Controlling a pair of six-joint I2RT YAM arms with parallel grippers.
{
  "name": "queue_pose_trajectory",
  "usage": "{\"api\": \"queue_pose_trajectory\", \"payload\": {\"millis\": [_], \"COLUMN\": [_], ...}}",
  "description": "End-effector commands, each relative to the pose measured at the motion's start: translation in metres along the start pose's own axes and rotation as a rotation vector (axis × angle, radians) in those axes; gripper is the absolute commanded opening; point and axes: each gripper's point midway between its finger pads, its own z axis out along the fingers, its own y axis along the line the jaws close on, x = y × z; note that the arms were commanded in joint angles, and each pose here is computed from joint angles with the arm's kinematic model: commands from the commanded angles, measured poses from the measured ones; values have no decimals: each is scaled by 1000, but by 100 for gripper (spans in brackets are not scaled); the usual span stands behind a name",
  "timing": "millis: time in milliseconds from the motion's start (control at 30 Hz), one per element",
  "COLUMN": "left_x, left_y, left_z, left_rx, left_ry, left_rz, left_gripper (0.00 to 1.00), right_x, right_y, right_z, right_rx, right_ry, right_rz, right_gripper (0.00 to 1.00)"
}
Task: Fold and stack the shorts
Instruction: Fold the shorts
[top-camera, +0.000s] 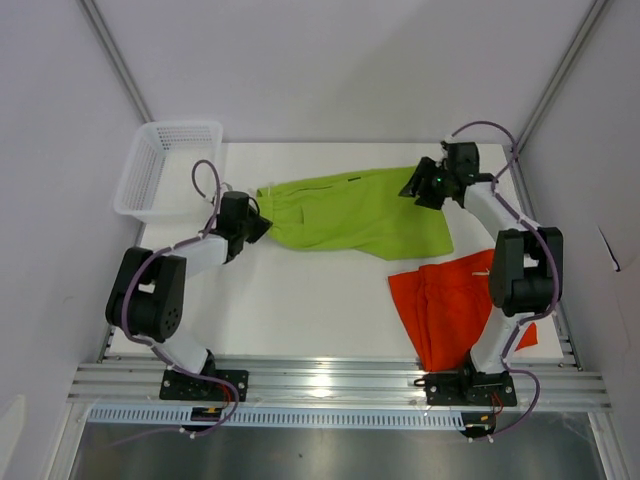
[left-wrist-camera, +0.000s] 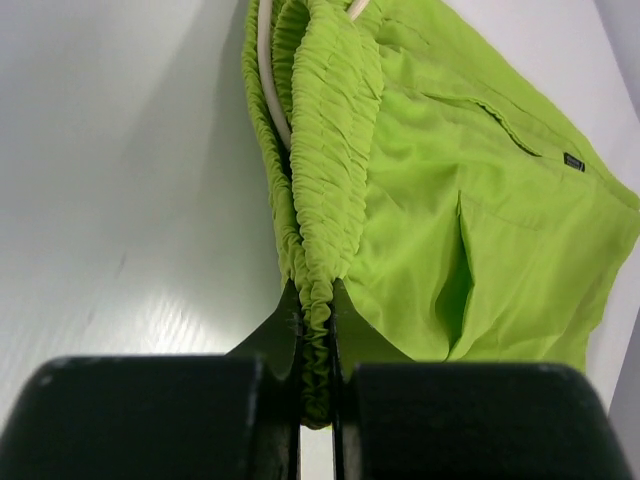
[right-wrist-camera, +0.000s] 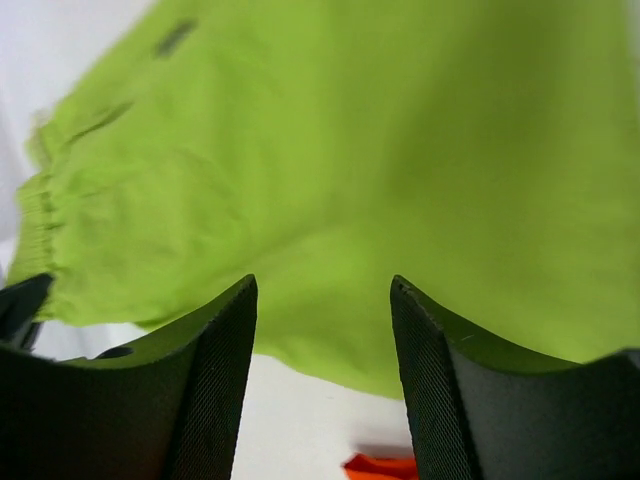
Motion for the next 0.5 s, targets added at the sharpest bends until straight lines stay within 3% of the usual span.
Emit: {"api": "queue_pose_trajectory", "payload": {"millis": [0,267,467], "left_x": [12,66,94], "left_y": [-3,16,9], "left_z": [-22,-44,-51], "left_rx": [-8,-119,-76], "left_ry": [3,152,197], "left_rz": [-42,-132,-140], "left_gripper": [3,7,9], "right_x": [7,72,122], "right_y": [72,192,226], "right_z": [6,50,86], "right_rx": [-169,-428,-541], "right_ry": [26,155,278], "right_rz": [-122,-218,-176], "right_gripper": [60,61,61]}}
